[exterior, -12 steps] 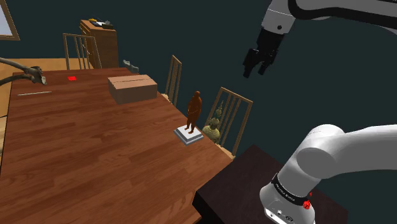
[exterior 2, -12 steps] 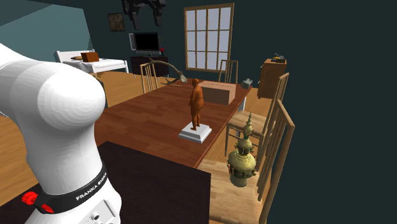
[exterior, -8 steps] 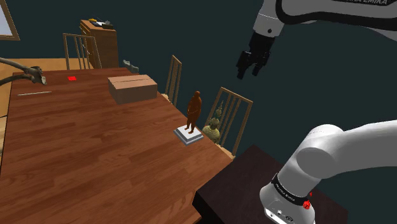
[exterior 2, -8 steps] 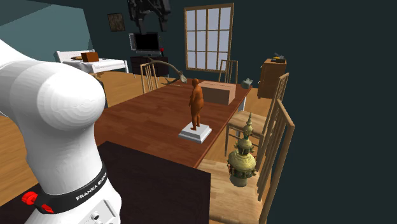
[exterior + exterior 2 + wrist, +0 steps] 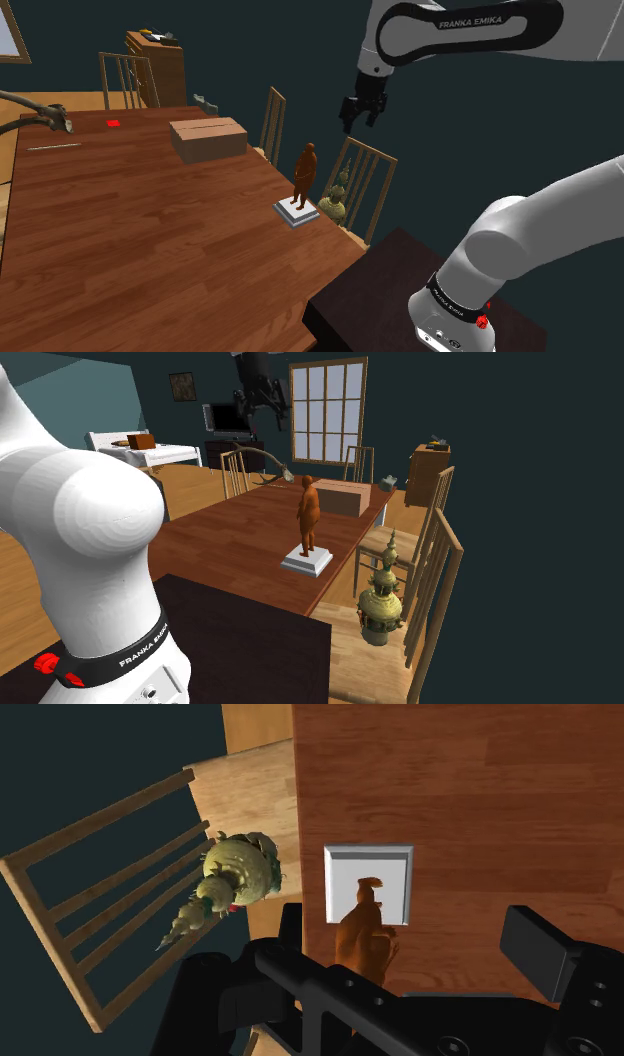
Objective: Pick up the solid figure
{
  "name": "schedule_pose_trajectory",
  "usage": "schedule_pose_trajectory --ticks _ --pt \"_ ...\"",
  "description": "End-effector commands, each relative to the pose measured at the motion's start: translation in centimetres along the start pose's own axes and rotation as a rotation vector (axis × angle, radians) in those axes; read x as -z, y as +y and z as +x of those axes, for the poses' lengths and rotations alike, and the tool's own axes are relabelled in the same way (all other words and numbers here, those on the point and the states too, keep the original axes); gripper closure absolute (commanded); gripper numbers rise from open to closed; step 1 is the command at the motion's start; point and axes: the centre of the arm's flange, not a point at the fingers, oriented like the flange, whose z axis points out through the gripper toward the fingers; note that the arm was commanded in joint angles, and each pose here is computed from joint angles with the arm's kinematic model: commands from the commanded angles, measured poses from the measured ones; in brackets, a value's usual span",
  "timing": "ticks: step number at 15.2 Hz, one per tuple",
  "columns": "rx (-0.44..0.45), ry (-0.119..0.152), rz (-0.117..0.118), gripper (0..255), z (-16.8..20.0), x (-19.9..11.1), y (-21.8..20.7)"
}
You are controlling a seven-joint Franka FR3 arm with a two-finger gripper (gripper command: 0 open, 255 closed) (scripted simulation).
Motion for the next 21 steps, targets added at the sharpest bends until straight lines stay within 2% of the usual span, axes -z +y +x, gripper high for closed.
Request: schedule_pose_trajectory --ticks 1,16,21 --pt "0.003 -0.006 -0.012 0 2.4 -1.6 -0.4" --pt "0.021 -0.060 -0.101 0 18.1 -14.6 -3.2" --pt "0.022 -0.062 -0.104 0 18.6 -17.3 -3.6"
